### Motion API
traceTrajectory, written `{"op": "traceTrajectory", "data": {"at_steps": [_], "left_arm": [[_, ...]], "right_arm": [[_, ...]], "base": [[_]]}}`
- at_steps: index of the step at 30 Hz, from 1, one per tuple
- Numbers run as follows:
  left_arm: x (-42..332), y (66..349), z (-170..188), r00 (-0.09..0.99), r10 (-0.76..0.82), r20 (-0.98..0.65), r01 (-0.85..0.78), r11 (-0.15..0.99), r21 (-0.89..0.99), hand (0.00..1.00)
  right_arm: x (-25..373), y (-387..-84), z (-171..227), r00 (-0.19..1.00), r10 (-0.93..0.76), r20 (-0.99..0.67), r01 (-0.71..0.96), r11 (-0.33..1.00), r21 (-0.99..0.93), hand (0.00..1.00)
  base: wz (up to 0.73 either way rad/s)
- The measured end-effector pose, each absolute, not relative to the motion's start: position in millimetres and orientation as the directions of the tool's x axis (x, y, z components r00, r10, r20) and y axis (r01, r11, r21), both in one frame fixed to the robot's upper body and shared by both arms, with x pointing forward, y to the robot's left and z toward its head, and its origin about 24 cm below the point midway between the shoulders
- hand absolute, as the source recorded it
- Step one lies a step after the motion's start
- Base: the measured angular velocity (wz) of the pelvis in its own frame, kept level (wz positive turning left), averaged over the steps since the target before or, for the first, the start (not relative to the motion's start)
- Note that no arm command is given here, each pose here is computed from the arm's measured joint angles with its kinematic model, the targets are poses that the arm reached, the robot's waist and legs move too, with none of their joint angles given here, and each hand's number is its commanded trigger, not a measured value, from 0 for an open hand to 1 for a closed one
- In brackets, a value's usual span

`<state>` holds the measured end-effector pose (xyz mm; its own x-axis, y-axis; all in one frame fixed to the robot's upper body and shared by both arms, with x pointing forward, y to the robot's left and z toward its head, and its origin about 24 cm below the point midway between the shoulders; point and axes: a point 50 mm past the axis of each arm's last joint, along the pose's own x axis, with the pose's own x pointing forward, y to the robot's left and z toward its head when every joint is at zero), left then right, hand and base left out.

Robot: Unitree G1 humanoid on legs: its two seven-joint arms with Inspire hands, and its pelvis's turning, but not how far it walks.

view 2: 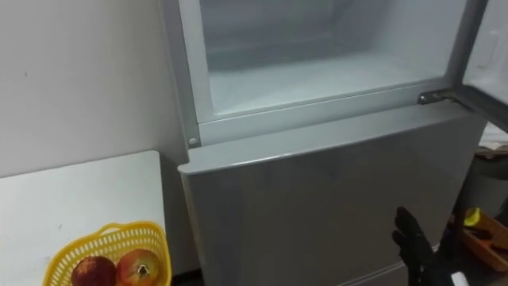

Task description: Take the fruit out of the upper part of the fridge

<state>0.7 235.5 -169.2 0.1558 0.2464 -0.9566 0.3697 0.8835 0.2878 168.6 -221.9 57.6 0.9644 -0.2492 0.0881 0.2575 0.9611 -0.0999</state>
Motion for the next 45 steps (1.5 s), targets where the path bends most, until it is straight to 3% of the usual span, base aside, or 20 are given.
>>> {"op": "traceTrajectory", "data": {"at_steps": [6, 11, 17, 26, 32, 45], "left_arm": [[7.0, 233.9, -169.8, 0.155, 0.245, -0.957, 0.296, 0.913, 0.282, 0.0], [3.5, 235.6, -169.6, 0.142, 0.253, -0.957, 0.215, 0.936, 0.279, 0.0], [-2.0, 236.7, -169.1, 0.134, 0.241, -0.961, 0.198, 0.944, 0.264, 0.0], [-10.0, 243.2, -165.1, 0.146, 0.259, -0.955, 0.102, 0.956, 0.275, 0.0], [-14.4, 254.8, -160.9, 0.146, 0.308, -0.94, 0.03, 0.949, 0.315, 0.0], [-18.6, 264.7, -157.2, 0.143, 0.356, -0.923, 0.051, 0.929, 0.366, 0.0]], "right_arm": [[163.1, -223.6, 26.2, 0.967, -0.246, -0.07, 0.25, 0.967, 0.045, 0.0], [143.7, -234.2, -23.4, 0.906, -0.275, -0.323, 0.349, 0.915, 0.201, 0.0], [140.5, -244.4, -35.1, 0.863, -0.325, -0.385, 0.464, 0.811, 0.355, 0.0], [152.1, -287.8, -9.3, 0.776, -0.529, -0.344, 0.604, 0.465, 0.647, 0.0], [149.6, -319.3, 15.1, 0.684, -0.664, -0.302, 0.618, 0.308, 0.723, 0.0], [156.8, -347.2, 47.5, 0.599, -0.765, -0.234, 0.562, 0.194, 0.804, 0.0]], "base": [[-0.33], [-0.22], [-0.04], [0.04], [0.21], [0.01]]}}
